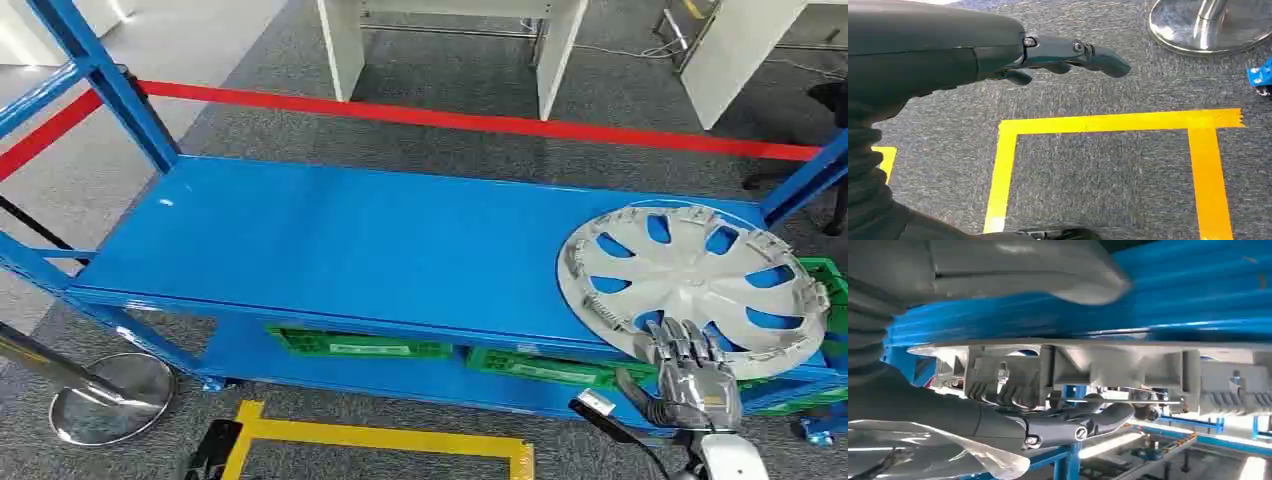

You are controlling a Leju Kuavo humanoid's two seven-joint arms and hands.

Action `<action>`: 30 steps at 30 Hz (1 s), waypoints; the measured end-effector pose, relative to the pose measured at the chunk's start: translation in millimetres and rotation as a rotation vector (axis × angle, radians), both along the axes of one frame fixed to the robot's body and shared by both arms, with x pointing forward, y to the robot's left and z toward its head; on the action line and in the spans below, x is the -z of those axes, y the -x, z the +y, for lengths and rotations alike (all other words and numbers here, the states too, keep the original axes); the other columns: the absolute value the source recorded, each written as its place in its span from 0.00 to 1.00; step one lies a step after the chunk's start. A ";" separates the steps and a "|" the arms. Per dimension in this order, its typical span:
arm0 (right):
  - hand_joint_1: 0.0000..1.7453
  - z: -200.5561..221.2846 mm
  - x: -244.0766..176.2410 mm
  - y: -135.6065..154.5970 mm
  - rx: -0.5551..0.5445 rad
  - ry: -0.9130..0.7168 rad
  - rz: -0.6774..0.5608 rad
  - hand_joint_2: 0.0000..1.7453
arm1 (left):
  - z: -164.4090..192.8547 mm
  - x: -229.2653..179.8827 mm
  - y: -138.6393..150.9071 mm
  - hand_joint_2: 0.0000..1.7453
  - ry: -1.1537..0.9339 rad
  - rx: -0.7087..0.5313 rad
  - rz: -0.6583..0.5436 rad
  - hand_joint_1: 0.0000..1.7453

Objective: Take the parts from the cabinet and place them on the table.

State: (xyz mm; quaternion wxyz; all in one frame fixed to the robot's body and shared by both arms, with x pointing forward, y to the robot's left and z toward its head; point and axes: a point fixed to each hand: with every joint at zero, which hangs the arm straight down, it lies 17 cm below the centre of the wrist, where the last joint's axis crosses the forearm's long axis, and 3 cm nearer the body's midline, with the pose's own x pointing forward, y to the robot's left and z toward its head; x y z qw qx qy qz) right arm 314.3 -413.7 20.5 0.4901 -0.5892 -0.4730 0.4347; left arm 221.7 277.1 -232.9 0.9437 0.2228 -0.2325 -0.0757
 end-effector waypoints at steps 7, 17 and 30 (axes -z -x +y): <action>0.00 -4.5 4.4 3.2 -0.001 0.010 0.023 1.00 | 2.0 0.6 0.6 1.00 0.002 -0.002 0.003 0.00; 0.00 -3.0 13.6 3.8 0.004 -0.030 0.055 1.00 | 3.7 0.6 0.6 1.00 -0.001 -0.001 0.003 0.00; 0.00 0.3 15.0 3.0 -0.001 -0.040 0.060 1.00 | 6.5 0.6 0.5 1.00 -0.007 0.003 0.003 0.00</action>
